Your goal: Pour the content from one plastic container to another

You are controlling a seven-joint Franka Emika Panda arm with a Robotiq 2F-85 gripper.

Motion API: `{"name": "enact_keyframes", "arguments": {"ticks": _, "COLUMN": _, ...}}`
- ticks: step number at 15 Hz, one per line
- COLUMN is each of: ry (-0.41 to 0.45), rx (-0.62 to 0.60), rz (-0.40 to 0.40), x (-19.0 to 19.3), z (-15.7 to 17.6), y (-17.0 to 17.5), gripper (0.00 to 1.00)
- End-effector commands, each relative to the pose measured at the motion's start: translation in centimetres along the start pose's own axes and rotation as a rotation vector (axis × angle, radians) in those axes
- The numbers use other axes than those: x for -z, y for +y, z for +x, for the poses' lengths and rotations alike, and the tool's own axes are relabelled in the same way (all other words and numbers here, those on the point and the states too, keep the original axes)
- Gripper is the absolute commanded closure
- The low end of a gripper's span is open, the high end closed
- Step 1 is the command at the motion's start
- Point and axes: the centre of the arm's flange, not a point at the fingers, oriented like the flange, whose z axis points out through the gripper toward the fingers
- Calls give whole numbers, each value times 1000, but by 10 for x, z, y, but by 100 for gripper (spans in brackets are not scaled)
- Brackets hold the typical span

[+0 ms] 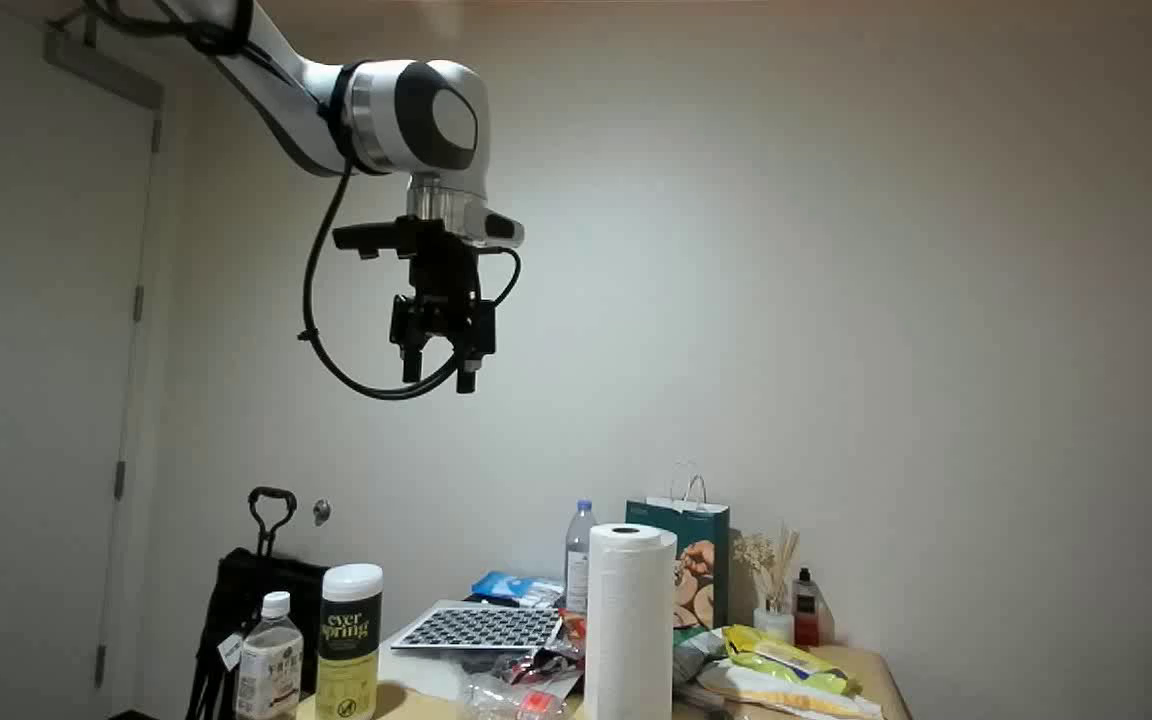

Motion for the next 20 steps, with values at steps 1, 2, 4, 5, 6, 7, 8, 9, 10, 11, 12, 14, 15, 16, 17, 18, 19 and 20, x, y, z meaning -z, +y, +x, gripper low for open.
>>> {"name": "enact_keyframes", "arguments": {"ticks": 1, "ry": 0, "rx": 0, "rz": 0, "x": 0, "z": 0, "y": 0, "gripper": 0}}
{"name": "enact_keyframes", "arguments": {"ticks": 2, "ry": 0, "rx": 0, "rz": 0, "x": 0, "z": 0, "y": 0, "gripper": 0}}
{"name": "enact_keyframes", "arguments": {"ticks": 4, "ry": 0, "rx": 0, "rz": 0, "x": 0, "z": 0, "y": 0, "gripper": 0}}
{"name": "enact_keyframes", "arguments": {"ticks": 5, "ry": 0, "rx": 0, "rz": 0, "x": 0, "z": 0, "y": 0, "gripper": 0}}
{"name": "enact_keyframes", "arguments": {"ticks": 6, "ry": -8, "rx": 9, "rz": 12, "x": -4, "z": -4, "y": -1, "gripper": 0}}
{"name": "enact_keyframes", "arguments": {"ticks": 7, "ry": -4, "rx": 16, "rz": 14, "x": -8, "z": -6, "y": 0, "gripper": 0}}
{"name": "enact_keyframes", "arguments": {"ticks": 8, "ry": -20, "rx": 36, "rz": 31, "x": -23, "z": -7, "y": 10, "gripper": 0}}
{"name": "enact_keyframes", "arguments": {"ticks": 9, "ry": -29, "rx": 54, "rz": 48, "x": -32, "z": -7, "y": 17, "gripper": 0}}
{"name": "enact_keyframes", "arguments": {"ticks": 10, "ry": -31, "rx": 91, "rz": 106, "x": -52, "z": -5, "y": 34, "gripper": 0}}
{"name": "enact_keyframes", "arguments": {"ticks": 11, "ry": -33, "rx": 112, "rz": 143, "x": -63, "z": -3, "y": 42, "gripper": 0}}
{"name": "enact_keyframes", "arguments": {"ticks": 12, "ry": -36, "rx": 127, "rz": 178, "x": -87, "z": 3, "y": 61, "gripper": 0}}
{"name": "enact_keyframes", "arguments": {"ticks": 14, "ry": -60, "rx": 137, "rz": 229, "x": -123, "z": 9, "y": 92, "gripper": 0}}
{"name": "enact_keyframes", "arguments": {"ticks": 15, "ry": -79, "rx": 131, "rz": 238, "x": -139, "z": 10, "y": 104, "gripper": 0}}
{"name": "enact_keyframes", "arguments": {"ticks": 16, "ry": -93, "rx": 106, "rz": 212, "x": -151, "z": 12, "y": 112, "gripper": 0}}
{"name": "enact_keyframes", "arguments": {"ticks": 17, "ry": -81, "rx": 103, "rz": 197, "x": -125, "z": 5, "y": 100, "gripper": 0}}
{"name": "enact_keyframes", "arguments": {"ticks": 18, "ry": -100, "rx": 94, "rz": 194, "x": -139, "z": 6, "y": 110, "gripper": 0}}
{"name": "enact_keyframes", "arguments": {"ticks": 19, "ry": -112, "rx": 90, "rz": 192, "x": -147, "z": 8, "y": 114, "gripper": 0}}
{"name": "enact_keyframes", "arguments": {"ticks": 20, "ry": -117, "rx": 88, "rz": 190, "x": -150, "z": 8, "y": 115, "gripper": 0}}
